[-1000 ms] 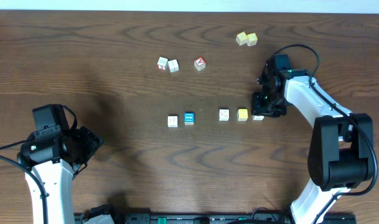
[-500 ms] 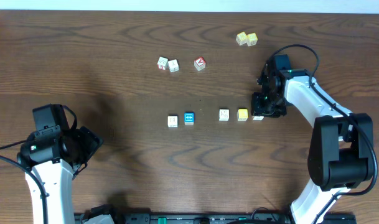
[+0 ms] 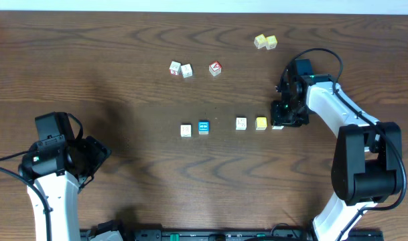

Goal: Lift 5 blocks

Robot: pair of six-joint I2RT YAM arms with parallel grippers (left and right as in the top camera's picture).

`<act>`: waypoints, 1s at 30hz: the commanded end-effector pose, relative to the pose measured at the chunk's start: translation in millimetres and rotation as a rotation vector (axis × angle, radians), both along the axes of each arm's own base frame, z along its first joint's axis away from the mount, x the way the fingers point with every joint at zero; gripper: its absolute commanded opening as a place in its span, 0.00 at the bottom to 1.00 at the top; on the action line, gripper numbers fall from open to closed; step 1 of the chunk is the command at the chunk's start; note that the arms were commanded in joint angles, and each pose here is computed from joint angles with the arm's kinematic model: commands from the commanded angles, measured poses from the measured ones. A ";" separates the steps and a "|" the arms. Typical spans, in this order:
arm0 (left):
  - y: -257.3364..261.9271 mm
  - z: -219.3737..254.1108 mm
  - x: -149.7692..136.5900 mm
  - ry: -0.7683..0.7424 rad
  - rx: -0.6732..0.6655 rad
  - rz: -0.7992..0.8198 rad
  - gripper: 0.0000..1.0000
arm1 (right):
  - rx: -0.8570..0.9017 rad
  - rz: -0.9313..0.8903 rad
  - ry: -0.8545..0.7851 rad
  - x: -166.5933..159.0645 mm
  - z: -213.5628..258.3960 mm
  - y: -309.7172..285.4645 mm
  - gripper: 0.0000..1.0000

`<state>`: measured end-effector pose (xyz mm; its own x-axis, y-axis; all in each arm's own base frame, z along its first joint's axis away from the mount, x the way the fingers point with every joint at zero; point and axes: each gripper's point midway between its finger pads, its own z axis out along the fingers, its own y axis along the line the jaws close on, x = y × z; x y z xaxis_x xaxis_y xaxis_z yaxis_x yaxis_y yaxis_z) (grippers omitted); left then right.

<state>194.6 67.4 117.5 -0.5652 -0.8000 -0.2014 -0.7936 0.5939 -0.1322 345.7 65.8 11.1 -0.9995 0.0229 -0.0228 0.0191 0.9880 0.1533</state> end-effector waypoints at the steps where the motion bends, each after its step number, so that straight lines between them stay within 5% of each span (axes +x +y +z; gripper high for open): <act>1: 2.3 4.1 1.7 -0.009 0.004 0.011 0.82 | -0.006 0.031 0.015 -3.4 -4.8 1.2 0.31; 30: 2.2 4.1 1.8 -0.009 0.004 0.011 0.82 | -0.004 0.004 0.018 3.8 10.8 2.3 0.40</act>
